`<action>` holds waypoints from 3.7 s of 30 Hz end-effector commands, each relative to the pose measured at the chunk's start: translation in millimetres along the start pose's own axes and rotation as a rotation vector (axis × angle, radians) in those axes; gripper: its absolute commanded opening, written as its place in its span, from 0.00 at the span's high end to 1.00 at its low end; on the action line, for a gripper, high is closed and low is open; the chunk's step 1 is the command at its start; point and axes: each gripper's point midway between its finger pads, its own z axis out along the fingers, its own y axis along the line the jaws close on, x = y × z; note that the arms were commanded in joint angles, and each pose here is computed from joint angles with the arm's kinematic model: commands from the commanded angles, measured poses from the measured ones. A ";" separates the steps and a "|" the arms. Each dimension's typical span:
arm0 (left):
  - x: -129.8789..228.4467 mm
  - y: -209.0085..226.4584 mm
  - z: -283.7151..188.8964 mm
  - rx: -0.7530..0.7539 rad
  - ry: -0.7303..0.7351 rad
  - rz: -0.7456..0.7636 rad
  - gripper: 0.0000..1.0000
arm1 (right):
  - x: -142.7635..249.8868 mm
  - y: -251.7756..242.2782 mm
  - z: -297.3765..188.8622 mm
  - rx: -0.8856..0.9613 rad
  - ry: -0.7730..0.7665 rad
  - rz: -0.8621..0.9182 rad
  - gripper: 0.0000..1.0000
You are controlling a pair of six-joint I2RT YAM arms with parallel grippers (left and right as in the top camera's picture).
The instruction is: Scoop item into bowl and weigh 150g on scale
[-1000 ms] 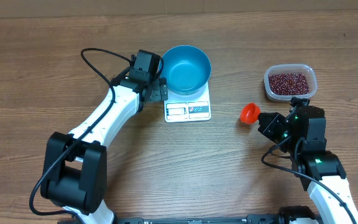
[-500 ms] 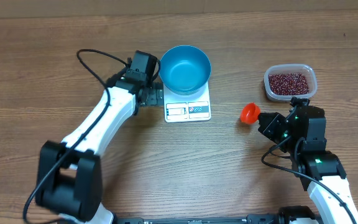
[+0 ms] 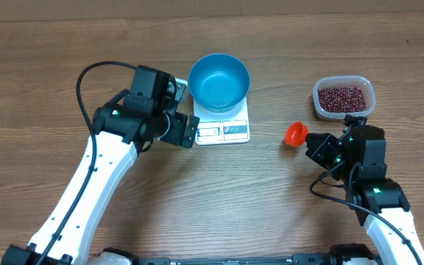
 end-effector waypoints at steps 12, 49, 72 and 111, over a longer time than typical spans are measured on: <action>5.7 -30.3 -84.1 -0.020 -0.214 0.121 0.01 | -9.0 10.8 -4.5 -0.024 -0.024 -0.013 0.96; 31.3 -32.7 -57.3 -0.106 -0.274 0.051 0.01 | -9.0 10.8 -4.5 -0.024 -0.024 -0.013 0.96; 34.2 -31.8 -41.5 -0.117 -0.217 0.055 0.01 | -6.6 8.4 -4.4 -0.014 -0.015 -0.066 0.96; -22.8 -36.4 -60.1 -0.119 -0.464 0.035 0.00 | -19.6 25.9 -59.8 0.106 0.071 -0.269 0.96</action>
